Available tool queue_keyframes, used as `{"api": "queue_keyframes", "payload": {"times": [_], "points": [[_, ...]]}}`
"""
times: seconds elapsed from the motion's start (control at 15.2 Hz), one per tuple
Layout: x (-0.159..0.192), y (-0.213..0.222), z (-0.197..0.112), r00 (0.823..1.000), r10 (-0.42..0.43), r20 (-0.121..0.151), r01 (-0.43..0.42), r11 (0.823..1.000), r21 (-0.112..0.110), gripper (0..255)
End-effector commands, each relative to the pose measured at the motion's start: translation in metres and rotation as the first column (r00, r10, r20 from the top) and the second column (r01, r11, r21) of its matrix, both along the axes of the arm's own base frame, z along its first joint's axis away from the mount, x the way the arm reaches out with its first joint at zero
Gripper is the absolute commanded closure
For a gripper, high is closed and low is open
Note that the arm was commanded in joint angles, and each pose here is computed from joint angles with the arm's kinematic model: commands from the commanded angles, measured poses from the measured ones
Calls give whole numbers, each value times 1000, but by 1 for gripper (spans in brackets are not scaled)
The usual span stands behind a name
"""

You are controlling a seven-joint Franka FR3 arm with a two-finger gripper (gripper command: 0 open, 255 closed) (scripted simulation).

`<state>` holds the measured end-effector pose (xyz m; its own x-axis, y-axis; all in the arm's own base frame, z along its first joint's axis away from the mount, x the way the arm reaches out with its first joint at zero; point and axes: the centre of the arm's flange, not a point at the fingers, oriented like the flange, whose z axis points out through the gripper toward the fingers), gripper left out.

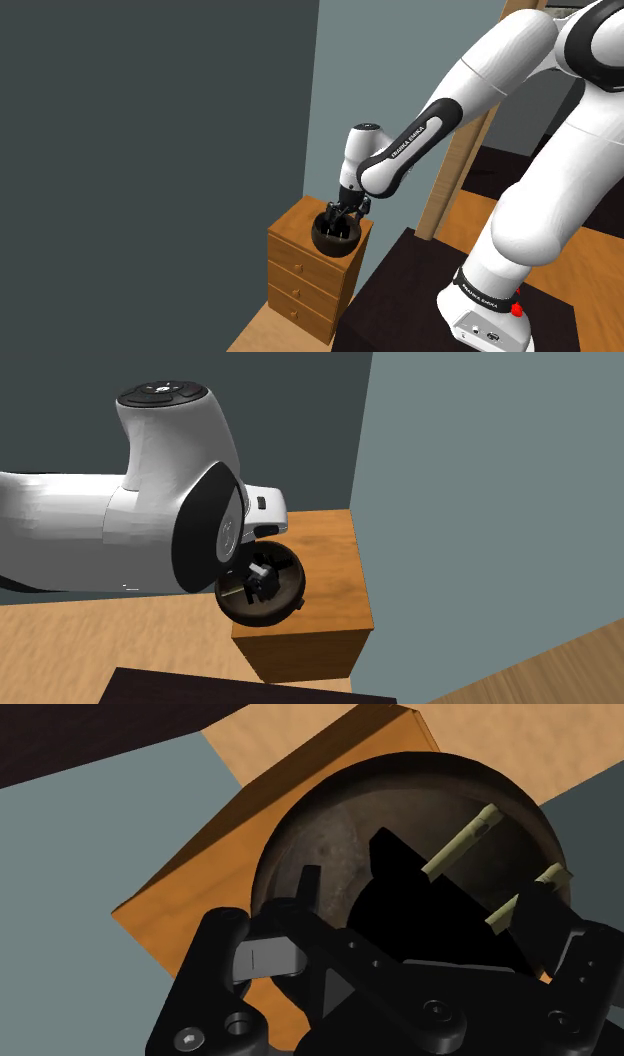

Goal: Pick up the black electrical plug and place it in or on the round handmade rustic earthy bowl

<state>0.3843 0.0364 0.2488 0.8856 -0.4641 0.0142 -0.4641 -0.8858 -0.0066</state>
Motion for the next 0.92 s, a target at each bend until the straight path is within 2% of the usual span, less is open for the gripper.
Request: {"api": "queue_keyframes", "payload": {"times": [0.0,0.07,0.33,0.86], "points": [[0,0,0,1000,0,0,0,1000,0,0],[0,0,0,1000,0,0,0,1000,0,0],[-1,0,50,1000,0,0,0,1000,0,0],[-1,0,50,1000,0,0,0,1000,0,0]]}}
